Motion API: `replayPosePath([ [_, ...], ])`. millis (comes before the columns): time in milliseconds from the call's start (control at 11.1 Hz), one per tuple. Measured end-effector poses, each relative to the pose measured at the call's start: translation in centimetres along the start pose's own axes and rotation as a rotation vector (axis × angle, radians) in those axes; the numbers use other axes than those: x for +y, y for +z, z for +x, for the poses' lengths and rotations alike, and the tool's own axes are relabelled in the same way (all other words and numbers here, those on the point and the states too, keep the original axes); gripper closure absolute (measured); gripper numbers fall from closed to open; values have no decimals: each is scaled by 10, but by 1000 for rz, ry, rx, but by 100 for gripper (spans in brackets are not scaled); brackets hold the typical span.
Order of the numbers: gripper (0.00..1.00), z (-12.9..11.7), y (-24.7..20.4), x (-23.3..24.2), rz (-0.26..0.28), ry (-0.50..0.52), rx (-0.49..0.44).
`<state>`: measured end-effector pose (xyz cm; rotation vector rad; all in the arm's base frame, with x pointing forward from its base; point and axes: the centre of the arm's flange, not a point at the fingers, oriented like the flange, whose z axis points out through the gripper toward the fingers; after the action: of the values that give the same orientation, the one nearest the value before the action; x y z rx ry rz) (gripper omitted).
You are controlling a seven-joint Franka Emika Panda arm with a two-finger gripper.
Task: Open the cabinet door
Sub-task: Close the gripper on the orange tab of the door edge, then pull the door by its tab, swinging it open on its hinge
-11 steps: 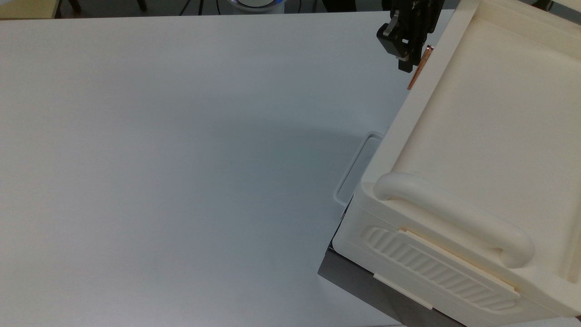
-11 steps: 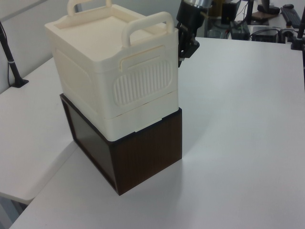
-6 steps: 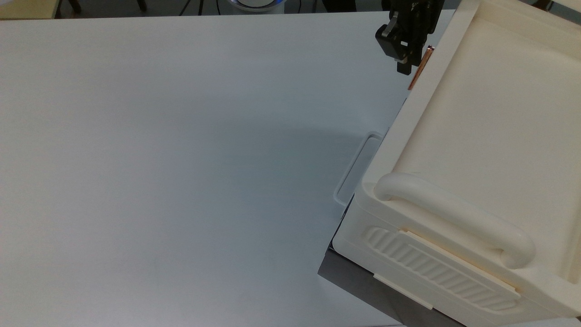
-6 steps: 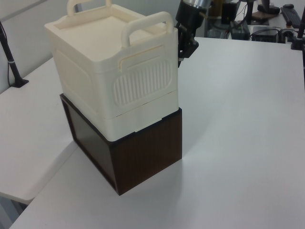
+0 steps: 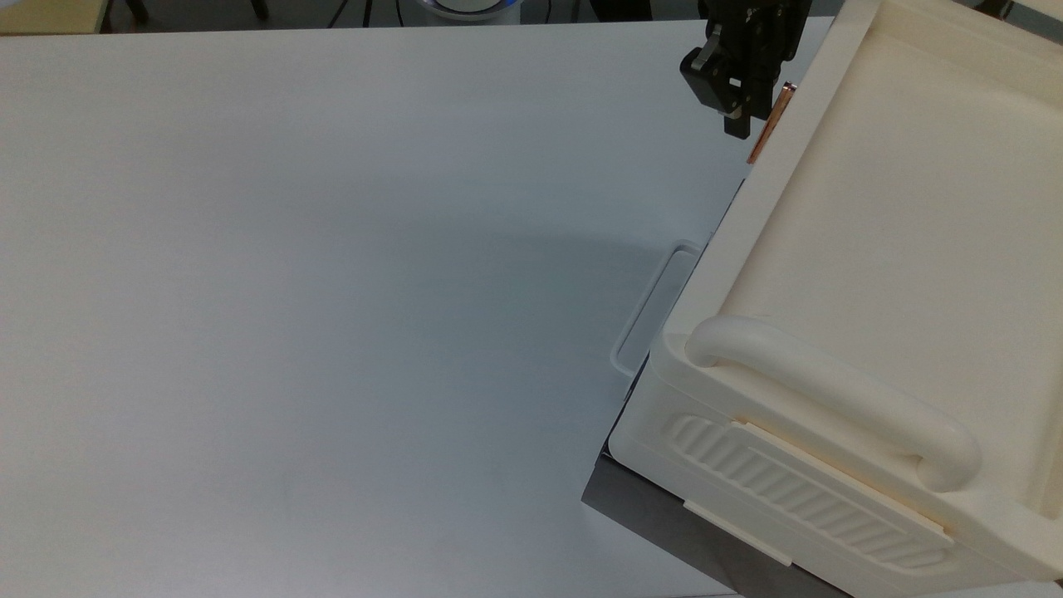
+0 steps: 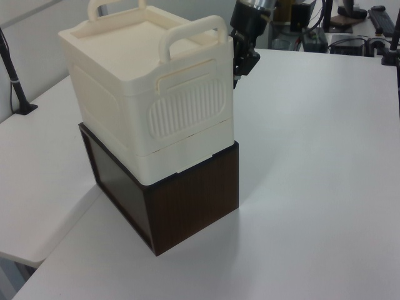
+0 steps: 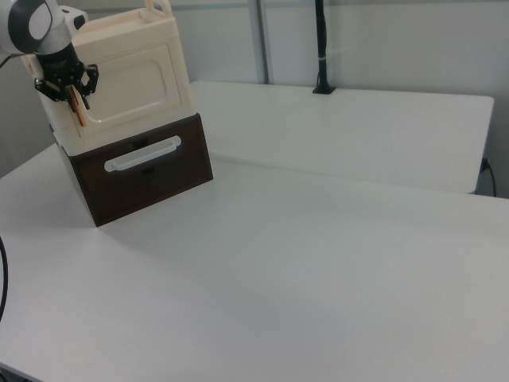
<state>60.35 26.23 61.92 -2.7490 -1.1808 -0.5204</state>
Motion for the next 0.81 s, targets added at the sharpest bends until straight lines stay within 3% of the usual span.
replayPosePath([
  [810,68,5,1,-13,22,-10,7],
])
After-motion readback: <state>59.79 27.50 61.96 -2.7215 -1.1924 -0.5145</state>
